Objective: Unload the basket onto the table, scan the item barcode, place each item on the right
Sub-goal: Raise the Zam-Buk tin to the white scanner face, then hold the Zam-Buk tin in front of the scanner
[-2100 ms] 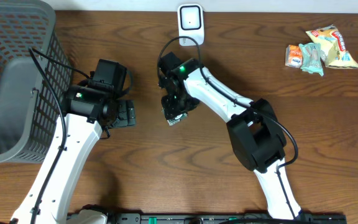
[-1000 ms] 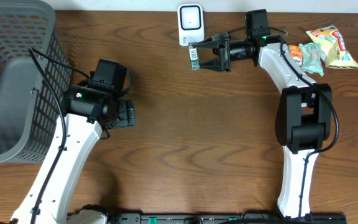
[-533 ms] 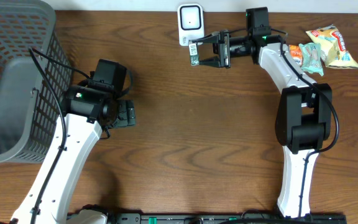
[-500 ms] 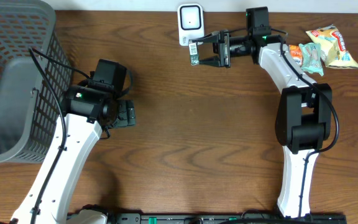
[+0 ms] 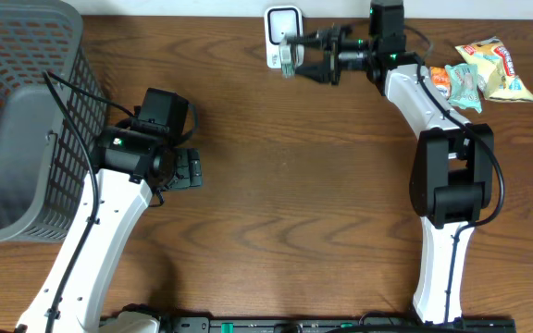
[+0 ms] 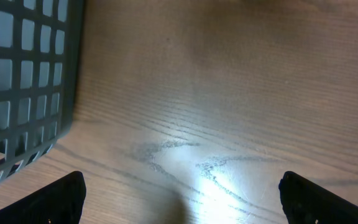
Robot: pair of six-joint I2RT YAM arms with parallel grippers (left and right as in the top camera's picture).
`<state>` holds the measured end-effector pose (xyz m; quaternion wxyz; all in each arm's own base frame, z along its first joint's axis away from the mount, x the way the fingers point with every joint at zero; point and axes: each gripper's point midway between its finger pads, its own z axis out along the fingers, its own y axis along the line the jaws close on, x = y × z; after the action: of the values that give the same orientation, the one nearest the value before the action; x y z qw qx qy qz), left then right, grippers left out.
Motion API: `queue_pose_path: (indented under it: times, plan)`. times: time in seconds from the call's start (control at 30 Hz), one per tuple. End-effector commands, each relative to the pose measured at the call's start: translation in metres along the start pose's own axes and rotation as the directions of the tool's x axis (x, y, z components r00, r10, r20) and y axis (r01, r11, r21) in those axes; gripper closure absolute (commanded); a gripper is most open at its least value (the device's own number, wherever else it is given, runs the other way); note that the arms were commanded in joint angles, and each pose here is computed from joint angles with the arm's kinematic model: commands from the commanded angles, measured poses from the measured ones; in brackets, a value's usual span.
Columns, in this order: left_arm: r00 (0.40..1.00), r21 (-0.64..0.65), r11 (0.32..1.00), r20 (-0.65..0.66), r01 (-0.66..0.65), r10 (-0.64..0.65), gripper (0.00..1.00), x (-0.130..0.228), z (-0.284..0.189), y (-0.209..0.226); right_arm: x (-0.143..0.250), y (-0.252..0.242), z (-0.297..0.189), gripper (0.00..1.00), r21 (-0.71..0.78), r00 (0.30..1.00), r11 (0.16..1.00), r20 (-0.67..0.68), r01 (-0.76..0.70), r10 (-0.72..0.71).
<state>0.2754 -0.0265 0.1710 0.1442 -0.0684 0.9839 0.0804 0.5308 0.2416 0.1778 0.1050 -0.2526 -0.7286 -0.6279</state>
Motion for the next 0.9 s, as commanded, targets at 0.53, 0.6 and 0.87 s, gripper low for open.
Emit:
queue_pose_path:
  times: [0.53, 0.6, 0.87]
  plan:
    - [1.0, -0.013, 1.0, -0.004, 0.002, -0.002, 0.02, 0.0, 0.001, 0.003, -0.083, 0.07, 0.009, 0.54, 0.703, 0.019, 0.457, 0.535, 0.545, -0.845]
    - [1.0, -0.013, 1.0, -0.004, 0.003, -0.003, 0.02, 0.0, 0.001, 0.003, -0.081, 0.067, 0.006, 0.54, 0.825, -0.109, 0.377, 0.458, 0.421, -0.882]
    - [1.0, -0.013, 1.0, -0.004, 0.003, -0.003, 0.02, 0.0, 0.001, 0.003, -0.084, 0.044, 0.021, 0.5, 0.964, -0.288, 0.177, 0.23, 0.199, -0.929]
